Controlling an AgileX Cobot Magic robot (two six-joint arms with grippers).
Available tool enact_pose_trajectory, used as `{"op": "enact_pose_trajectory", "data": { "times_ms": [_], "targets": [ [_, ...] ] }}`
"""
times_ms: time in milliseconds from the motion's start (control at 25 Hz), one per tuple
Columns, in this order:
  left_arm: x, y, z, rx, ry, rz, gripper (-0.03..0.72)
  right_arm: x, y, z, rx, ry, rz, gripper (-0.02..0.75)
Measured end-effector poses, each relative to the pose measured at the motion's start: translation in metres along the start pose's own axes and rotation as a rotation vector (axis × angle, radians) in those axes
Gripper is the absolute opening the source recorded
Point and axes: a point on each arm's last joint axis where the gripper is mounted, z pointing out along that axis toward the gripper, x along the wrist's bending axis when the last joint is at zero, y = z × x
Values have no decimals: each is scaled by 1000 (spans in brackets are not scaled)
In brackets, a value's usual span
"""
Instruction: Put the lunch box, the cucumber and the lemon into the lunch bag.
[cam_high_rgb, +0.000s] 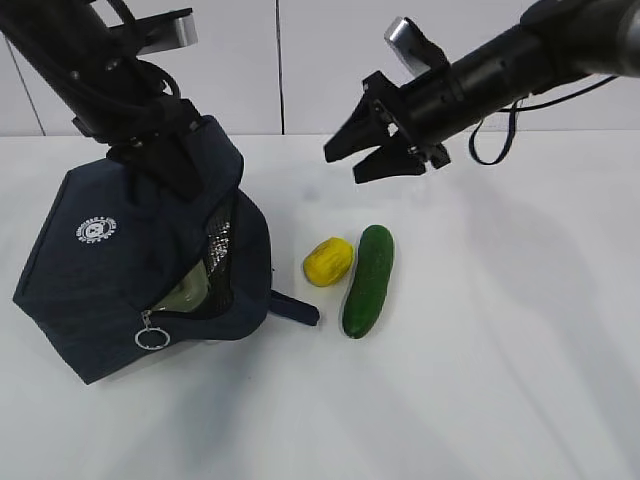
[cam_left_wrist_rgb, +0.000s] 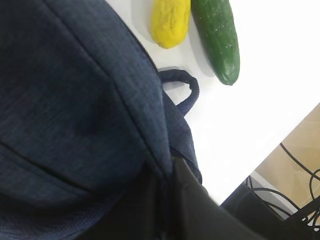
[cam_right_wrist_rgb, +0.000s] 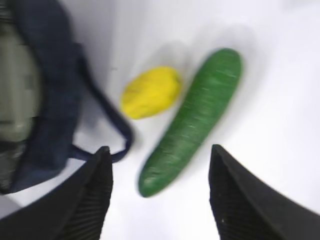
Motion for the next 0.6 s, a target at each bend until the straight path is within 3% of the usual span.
{"op": "enact_pose_trajectory", "data": {
  "times_ms": [200,360,600],
  "targets": [
    [0,0,0,1,0,4,17,4,-8,-26,79,-296,34,461],
    [0,0,0,5,-2,9,17,-5,-13,-30,114,-472,107,461],
    [0,0,0,5,-2,10,17,-2,-17,-3,124,-546,166,461]
  ]
}}
